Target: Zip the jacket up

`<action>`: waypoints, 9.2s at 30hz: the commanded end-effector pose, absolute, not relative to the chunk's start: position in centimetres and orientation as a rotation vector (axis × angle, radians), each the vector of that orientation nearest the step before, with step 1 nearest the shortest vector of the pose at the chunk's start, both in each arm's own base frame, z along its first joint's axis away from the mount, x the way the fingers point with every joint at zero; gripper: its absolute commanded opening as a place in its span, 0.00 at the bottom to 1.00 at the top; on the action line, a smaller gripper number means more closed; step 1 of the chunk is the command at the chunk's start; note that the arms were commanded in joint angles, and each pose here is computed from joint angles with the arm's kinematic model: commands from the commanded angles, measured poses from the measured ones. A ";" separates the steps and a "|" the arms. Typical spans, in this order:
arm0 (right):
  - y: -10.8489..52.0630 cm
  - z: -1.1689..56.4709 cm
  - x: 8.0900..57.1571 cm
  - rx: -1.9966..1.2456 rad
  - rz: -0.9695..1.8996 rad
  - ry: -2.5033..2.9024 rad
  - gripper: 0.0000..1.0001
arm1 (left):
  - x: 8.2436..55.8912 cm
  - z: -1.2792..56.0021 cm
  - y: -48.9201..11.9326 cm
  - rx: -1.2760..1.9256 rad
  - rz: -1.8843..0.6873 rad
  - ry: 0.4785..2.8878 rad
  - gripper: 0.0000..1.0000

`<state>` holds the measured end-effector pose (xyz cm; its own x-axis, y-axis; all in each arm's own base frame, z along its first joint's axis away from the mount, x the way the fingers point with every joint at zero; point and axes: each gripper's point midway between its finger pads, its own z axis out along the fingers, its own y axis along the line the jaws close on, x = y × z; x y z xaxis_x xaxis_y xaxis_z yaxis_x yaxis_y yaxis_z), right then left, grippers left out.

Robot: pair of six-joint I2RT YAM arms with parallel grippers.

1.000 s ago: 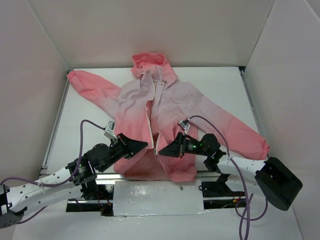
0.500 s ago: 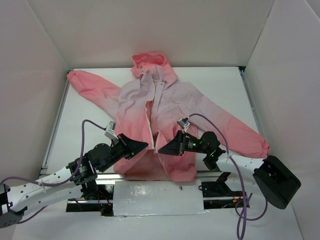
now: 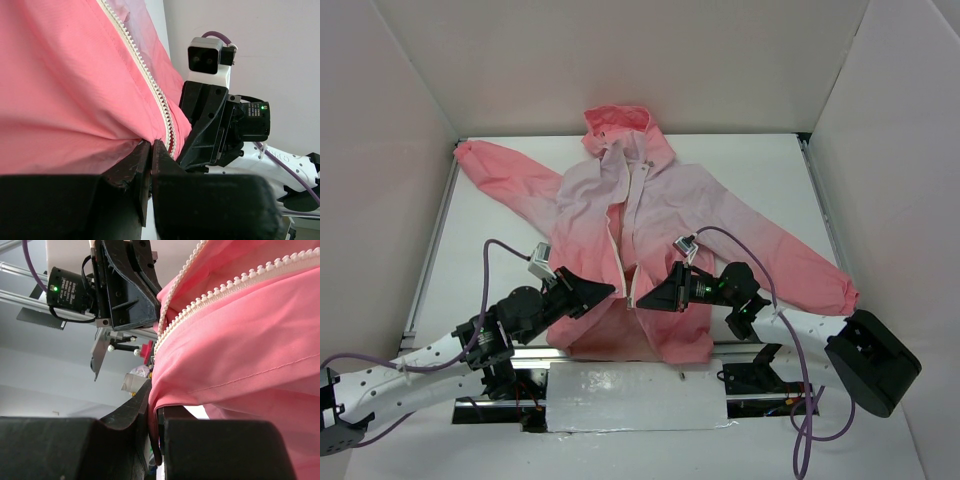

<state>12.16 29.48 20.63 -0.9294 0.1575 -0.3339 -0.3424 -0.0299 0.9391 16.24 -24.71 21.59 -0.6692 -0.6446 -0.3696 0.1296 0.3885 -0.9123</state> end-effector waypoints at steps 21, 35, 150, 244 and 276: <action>30.0 23.1 12.6 -0.296 2.042 1.792 0.00 | 16.2 25.1 -25.1 -0.459 -1.445 1.848 0.00; 29.7 23.3 13.3 -0.264 2.036 1.775 0.00 | 16.0 25.0 -25.2 -0.450 -1.457 1.852 0.00; 29.4 23.5 13.1 -0.351 2.069 1.780 0.00 | 17.1 25.9 -24.5 -0.527 -1.418 1.809 0.00; 29.3 24.8 13.8 -0.405 2.094 1.741 0.00 | 17.8 27.4 -24.5 -0.562 -1.423 1.765 0.00; 29.6 24.7 14.0 -0.393 2.108 1.740 0.00 | 18.0 27.7 -24.5 -0.577 -1.429 1.749 0.00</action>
<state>13.91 29.37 22.41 -0.9317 0.0843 -0.3534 -0.3610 -0.1043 0.9267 17.74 -24.57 23.60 -0.6159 -0.7136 -0.3339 0.0823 0.3632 -0.9281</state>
